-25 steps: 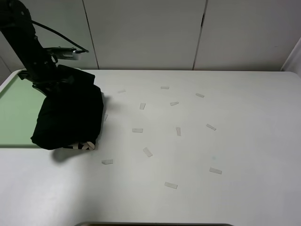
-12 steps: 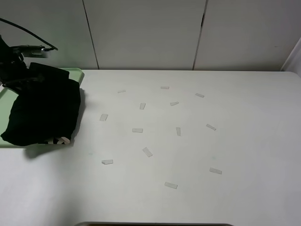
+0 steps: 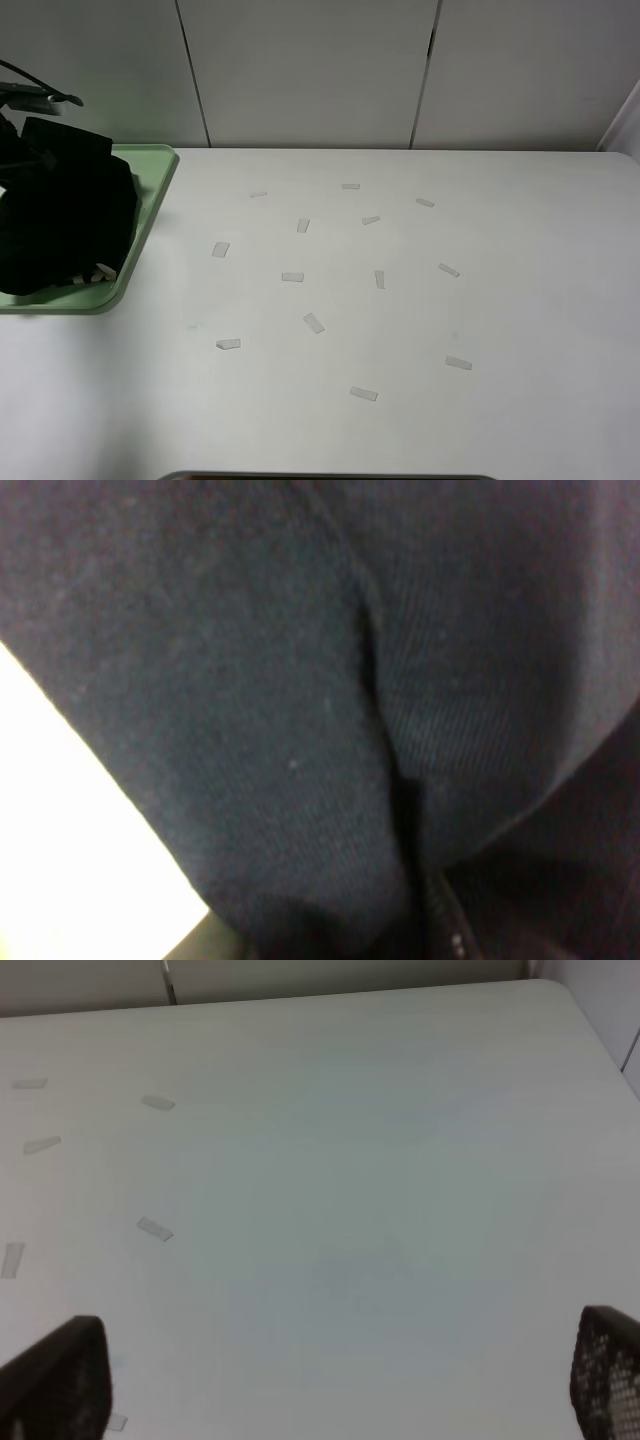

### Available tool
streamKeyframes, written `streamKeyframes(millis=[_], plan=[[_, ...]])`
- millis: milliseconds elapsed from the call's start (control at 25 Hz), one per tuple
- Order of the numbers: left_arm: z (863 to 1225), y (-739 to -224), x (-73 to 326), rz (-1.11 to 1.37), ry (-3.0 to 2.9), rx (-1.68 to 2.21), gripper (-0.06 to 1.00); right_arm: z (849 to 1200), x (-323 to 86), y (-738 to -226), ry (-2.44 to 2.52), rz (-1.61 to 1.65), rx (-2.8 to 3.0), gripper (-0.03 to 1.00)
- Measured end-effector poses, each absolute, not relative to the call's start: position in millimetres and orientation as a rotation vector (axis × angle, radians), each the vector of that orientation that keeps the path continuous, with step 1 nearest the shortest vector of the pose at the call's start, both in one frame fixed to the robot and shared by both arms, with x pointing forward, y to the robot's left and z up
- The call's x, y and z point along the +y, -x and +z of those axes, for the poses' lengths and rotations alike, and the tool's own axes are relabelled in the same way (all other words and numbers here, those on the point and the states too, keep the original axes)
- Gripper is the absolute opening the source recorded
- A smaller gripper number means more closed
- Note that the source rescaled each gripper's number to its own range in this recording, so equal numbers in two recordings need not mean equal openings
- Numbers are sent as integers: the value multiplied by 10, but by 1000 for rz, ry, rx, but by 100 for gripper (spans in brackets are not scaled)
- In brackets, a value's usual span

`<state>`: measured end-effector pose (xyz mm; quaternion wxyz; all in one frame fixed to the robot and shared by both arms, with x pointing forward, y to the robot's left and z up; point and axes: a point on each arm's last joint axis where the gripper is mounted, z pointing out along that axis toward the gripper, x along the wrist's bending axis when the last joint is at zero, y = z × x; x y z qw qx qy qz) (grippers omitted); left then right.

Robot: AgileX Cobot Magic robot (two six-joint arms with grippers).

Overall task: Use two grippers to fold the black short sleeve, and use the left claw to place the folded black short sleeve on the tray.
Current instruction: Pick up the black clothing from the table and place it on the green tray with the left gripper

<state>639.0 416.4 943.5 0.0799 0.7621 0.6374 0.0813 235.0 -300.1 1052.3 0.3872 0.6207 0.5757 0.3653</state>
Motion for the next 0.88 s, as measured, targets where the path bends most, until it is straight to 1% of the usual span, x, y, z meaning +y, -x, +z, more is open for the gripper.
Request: streamKeyframes(millis=[200, 400, 480, 520, 560, 600, 640, 680, 760, 880], plan=[[9437, -6362, 4291, 266, -2274, 1908, 25, 10523, -3001, -2350, -1580, 930, 1465, 100], [9441, -6370, 4322, 294, -2267, 1905, 25, 10523, -3001, -2350, -1580, 930, 1465, 100], [9445, -6384, 4324, 314, -2257, 1900, 29, 10523, -3001, -2350, -1580, 930, 1465, 100], [9447, -6391, 4324, 322, -2249, 1898, 34, 10523, -3001, -2350, -1580, 930, 1465, 100], [9449, -6398, 4324, 331, -2243, 1897, 42, 10523, -3001, -2350, -1580, 930, 1465, 100], [9452, -6406, 4327, 343, -2238, 1894, 55, 10523, -3001, -2350, -1580, 930, 1465, 100], [9454, -6414, 4330, 357, -2234, 1892, 71, 10523, -3001, -2350, -1580, 930, 1465, 100], [9456, -6422, 4332, 367, -2228, 1891, 82, 10523, -3001, -2350, -1580, 930, 1465, 100], [9458, -6425, 4333, 373, -2227, 1888, 93, 10523, -3001, -2350, -1580, 930, 1465, 100], [9460, -6427, 4334, 375, -2228, 1887, 98, 10523, -3001, -2350, -1580, 930, 1465, 100]])
